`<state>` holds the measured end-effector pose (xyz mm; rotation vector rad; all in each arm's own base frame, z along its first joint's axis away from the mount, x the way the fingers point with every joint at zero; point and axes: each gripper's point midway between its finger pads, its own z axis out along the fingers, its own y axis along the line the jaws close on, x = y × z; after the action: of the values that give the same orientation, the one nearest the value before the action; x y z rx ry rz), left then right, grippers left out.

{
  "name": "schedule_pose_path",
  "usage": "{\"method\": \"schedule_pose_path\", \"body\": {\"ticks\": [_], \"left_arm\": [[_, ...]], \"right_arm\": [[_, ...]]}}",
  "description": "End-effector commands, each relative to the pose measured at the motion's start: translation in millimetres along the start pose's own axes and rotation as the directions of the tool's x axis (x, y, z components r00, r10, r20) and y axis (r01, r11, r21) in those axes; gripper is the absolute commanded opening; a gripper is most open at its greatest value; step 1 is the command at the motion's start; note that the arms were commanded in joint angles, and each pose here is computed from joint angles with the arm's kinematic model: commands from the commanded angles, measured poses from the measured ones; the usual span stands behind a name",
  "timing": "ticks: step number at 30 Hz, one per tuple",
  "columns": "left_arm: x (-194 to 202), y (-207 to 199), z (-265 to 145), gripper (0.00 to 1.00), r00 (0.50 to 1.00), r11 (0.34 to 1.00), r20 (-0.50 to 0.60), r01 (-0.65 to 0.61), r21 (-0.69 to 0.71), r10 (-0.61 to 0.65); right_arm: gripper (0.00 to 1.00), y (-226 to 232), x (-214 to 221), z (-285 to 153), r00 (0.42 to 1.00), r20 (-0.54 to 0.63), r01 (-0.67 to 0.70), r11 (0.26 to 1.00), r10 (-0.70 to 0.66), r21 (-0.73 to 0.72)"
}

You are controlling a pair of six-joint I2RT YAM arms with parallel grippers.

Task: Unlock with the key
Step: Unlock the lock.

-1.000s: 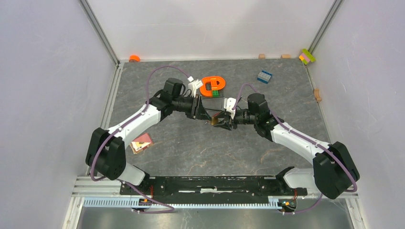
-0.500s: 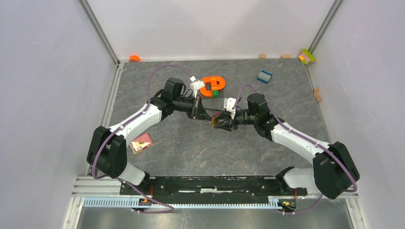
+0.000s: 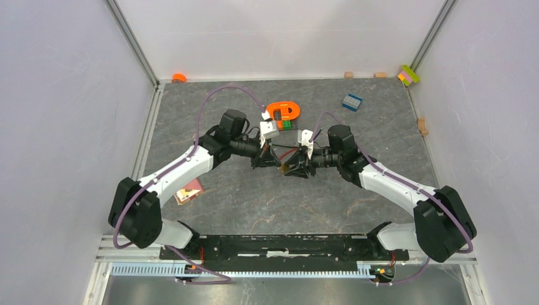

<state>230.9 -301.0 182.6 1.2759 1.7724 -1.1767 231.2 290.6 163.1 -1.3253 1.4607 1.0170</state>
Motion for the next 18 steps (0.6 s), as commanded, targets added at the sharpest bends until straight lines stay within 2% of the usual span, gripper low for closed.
{"method": "schedule_pose_path", "body": {"ticks": [1, 4, 6, 7, 9, 12, 15, 18], "left_arm": [[9, -35, 2, 0.02, 0.943, 0.931, 0.036, -0.331, 0.153, 0.330], [10, -33, 1, 0.02, 0.910, 0.900, 0.036, -0.413, 0.139, 0.412], [4, -25, 0, 0.10, 0.909, 0.904, 0.025, -0.416, 0.094, 0.416], [-2, -19, 0, 0.20, 0.925, 0.924, 0.023, -0.379, 0.052, 0.378], [-12, -4, -1, 0.46, 0.959, 0.958, 0.020, -0.282, -0.046, 0.283], [-23, 10, -4, 0.70, 0.993, 0.987, 0.056, -0.094, -0.133, 0.102], [-28, 13, -2, 0.84, 0.993, 0.986, 0.084, 0.095, -0.139, -0.083], [-25, 25, 3, 0.85, 0.959, 0.944, 0.098, 0.279, -0.177, -0.265]], "right_arm": [[0.00, -10, -36, 5, 0.992, 0.101, 0.076, 0.997, -0.076, -0.001], [0.00, -9, -32, 6, 0.993, 0.099, 0.062, 0.998, -0.061, -0.009], [0.00, -11, -29, 6, 0.993, 0.088, 0.074, 0.997, -0.074, 0.005], [0.00, -13, -29, 4, 0.993, 0.079, 0.088, 0.996, -0.089, 0.023], [0.00, -18, -30, 0, 0.990, 0.066, 0.123, 0.990, -0.127, 0.065], [0.00, -26, -34, -6, 0.983, 0.044, 0.174, 0.977, -0.181, 0.126], [0.00, -32, -34, -8, 0.977, 0.014, 0.208, 0.964, -0.214, 0.168], [0.00, -34, -32, -8, 0.973, -0.007, 0.228, 0.955, -0.231, 0.189]]}}
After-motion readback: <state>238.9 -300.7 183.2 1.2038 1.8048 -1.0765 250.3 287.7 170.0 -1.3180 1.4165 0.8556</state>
